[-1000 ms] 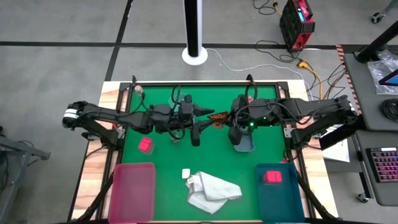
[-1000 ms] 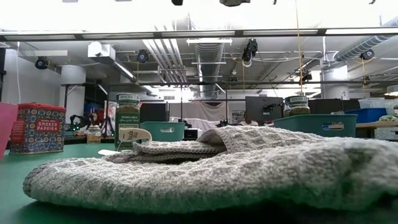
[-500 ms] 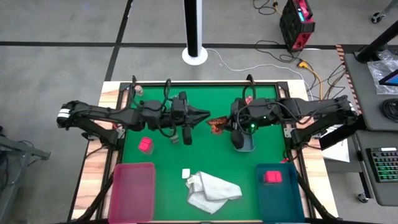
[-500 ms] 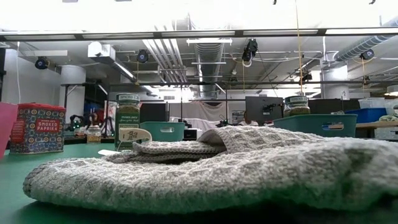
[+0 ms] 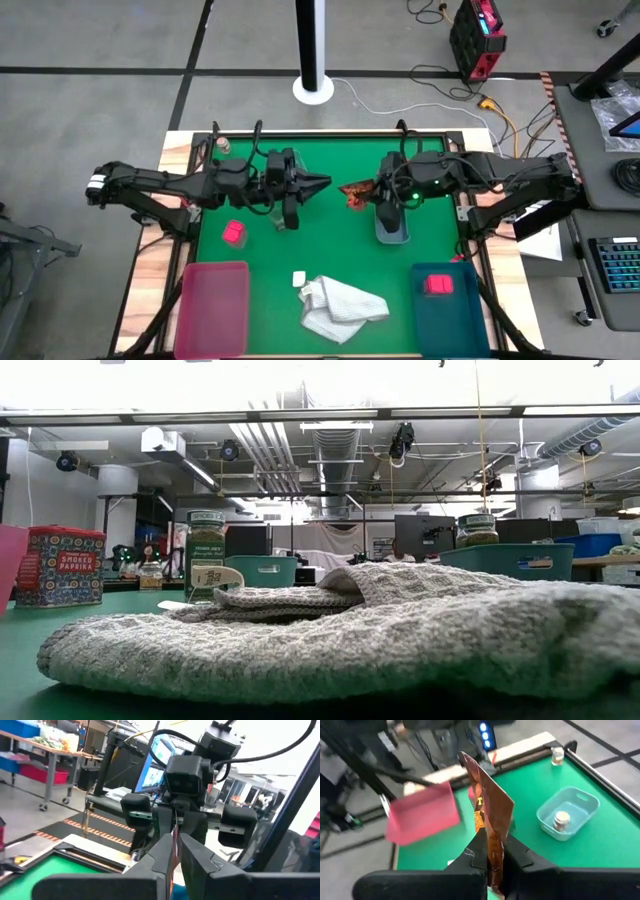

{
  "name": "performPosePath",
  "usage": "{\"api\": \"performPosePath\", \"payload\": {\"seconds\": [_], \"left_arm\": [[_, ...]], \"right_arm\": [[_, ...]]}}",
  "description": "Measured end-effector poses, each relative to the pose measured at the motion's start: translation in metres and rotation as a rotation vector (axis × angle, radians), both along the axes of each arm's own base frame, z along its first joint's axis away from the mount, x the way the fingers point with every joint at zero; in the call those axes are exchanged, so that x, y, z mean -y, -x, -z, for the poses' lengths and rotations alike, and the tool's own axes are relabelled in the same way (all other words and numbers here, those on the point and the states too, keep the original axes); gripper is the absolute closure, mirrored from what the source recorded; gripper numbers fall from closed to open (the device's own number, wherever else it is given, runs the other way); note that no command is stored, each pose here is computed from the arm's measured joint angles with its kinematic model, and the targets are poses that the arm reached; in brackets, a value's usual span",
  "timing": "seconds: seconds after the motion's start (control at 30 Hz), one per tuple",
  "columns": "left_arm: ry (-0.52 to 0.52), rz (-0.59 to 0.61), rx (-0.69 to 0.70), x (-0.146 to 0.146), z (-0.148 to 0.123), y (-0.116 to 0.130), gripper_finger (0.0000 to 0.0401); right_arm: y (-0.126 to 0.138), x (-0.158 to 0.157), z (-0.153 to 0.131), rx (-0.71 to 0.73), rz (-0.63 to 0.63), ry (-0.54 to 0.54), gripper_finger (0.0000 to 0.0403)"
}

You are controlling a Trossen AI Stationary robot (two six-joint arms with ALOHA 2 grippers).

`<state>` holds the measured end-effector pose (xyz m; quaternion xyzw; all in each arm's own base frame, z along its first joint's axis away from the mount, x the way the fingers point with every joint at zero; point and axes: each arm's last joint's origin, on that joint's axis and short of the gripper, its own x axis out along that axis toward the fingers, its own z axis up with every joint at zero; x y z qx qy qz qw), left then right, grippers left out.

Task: Sort spices by type
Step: Put the bottom orange spice pack into the pink bin

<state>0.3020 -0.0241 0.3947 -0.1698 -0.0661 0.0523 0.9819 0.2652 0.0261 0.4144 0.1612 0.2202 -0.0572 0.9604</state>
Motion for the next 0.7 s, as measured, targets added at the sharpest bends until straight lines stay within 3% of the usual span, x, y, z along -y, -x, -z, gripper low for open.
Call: {"api": "performPosePath", "payload": {"seconds": [0.2,0.43,0.53,0.7], "left_arm": [[-0.006,0.044,-0.012,0.010,-0.003,0.007,0.0383],[0.031,0.078,-0.006,0.018,-0.008,0.016,0.0369],[0.039,0.101,-0.004,0.024,-0.009,0.017,0.0336],[0.071,0.108,0.006,0.029,-0.003,0.008,0.0246]], "right_arm": [[-0.004,-0.002,-0.008,0.094,0.010,-0.010,0.0390],[-0.001,-0.004,-0.030,0.242,-0.015,-0.097,0.0390],[0.005,-0.004,-0.042,0.274,-0.039,-0.107,0.0390],[0.009,-0.005,-0.048,0.286,-0.076,-0.076,0.0390]]}}
